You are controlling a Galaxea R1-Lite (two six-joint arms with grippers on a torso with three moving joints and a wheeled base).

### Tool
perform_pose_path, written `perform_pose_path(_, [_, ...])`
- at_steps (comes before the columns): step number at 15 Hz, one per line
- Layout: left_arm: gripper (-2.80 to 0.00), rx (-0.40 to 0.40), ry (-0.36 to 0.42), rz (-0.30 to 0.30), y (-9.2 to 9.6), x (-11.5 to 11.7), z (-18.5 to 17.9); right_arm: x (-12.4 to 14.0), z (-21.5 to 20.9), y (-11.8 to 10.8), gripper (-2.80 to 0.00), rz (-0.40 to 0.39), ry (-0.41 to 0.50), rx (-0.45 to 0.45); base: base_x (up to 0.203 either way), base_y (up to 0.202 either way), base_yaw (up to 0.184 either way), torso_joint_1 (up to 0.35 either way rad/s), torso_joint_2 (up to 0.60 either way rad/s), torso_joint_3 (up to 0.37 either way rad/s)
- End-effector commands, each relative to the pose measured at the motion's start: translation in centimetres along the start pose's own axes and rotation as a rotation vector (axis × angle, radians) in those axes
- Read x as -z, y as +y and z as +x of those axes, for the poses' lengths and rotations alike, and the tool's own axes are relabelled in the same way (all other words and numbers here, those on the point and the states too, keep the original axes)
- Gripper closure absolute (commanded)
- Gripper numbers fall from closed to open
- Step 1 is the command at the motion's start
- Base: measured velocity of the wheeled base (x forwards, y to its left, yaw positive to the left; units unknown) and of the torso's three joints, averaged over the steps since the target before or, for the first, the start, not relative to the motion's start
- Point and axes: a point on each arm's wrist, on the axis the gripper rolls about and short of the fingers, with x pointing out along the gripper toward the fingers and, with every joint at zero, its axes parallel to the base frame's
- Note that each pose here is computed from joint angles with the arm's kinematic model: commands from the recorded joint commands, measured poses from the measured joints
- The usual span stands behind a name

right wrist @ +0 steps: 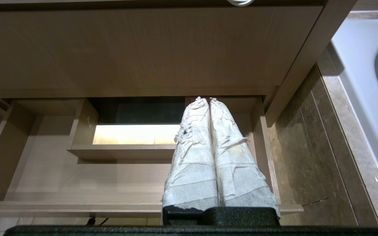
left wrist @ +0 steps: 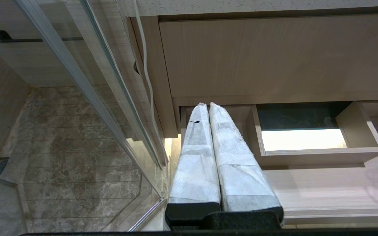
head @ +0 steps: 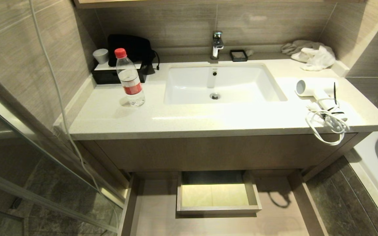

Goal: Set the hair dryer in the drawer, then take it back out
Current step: Pick up the hairdryer

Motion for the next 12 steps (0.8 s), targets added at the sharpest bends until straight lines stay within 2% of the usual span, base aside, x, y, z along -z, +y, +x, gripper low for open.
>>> perform_pose_path(1, [0.00, 0.000, 0.000, 0.000, 0.00, 0.00, 0.00, 0.04, 0.02, 0.00, 0.00, 0.009, 0.003, 0.000, 0.000, 0.000, 0.000, 0.000, 0.00, 0.000])
perform_pose_path(4, [0.00, 0.000, 0.000, 0.000, 0.00, 0.00, 0.00, 0.01, 0.02, 0.00, 0.00, 0.003, 0.004, 0.000, 0.000, 0.000, 0.000, 0.174, -0.06, 0.121])
perform_pose_path(12, [0.00, 0.000, 0.000, 0.000, 0.00, 0.00, 0.00, 0.04, 0.03, 0.00, 0.00, 0.002, 0.004, 0.000, 0.000, 0.000, 0.000, 0.331, -0.16, 0.171])
